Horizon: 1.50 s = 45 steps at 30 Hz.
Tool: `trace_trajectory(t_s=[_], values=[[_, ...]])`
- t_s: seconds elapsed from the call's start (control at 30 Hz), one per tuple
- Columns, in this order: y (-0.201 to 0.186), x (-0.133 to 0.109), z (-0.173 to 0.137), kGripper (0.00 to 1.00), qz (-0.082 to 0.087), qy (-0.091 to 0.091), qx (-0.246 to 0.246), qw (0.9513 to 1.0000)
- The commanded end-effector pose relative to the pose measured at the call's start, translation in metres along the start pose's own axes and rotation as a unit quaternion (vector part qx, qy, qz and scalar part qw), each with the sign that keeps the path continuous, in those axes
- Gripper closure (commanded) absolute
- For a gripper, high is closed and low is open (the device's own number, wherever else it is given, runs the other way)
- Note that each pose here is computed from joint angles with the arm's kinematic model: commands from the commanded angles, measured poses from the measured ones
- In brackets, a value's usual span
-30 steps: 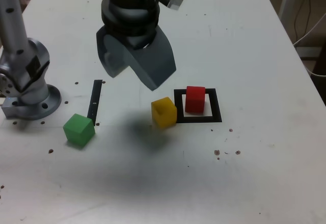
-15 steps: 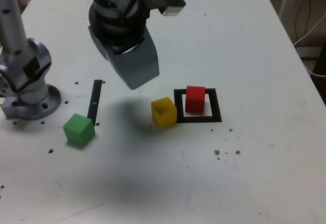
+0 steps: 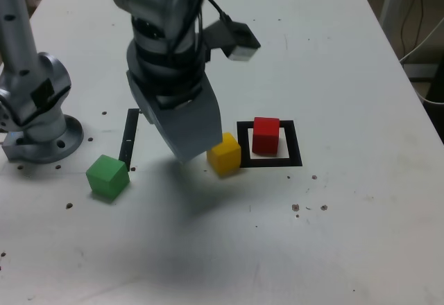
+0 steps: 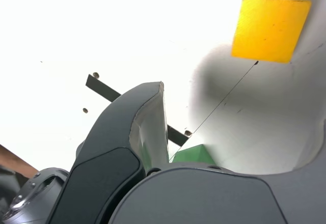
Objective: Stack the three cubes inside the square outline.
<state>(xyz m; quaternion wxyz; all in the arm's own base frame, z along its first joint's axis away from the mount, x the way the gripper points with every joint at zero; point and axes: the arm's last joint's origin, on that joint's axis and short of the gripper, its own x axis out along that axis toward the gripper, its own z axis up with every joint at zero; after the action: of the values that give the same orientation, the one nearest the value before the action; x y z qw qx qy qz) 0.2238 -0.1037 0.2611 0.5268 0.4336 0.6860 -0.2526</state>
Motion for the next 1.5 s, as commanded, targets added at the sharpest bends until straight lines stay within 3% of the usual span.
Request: trace_trajectory(t_s=[0.0,0.27,0.57,1.07,1.47], values=[[0.003,0.001,0.007,0.01,0.0,-0.003,0.0,1.0],[0.011,0.009,0.026,0.02,0.007,-0.011,-0.001,0.9999],[0.017,0.013,0.033,0.05,0.023,-0.032,-0.012,0.9991],[0.031,0.037,0.04,0.07,0.041,0.0,-0.027,0.9988],[0.029,0.036,0.035,0.29,0.051,-0.005,-0.035,0.9981]])
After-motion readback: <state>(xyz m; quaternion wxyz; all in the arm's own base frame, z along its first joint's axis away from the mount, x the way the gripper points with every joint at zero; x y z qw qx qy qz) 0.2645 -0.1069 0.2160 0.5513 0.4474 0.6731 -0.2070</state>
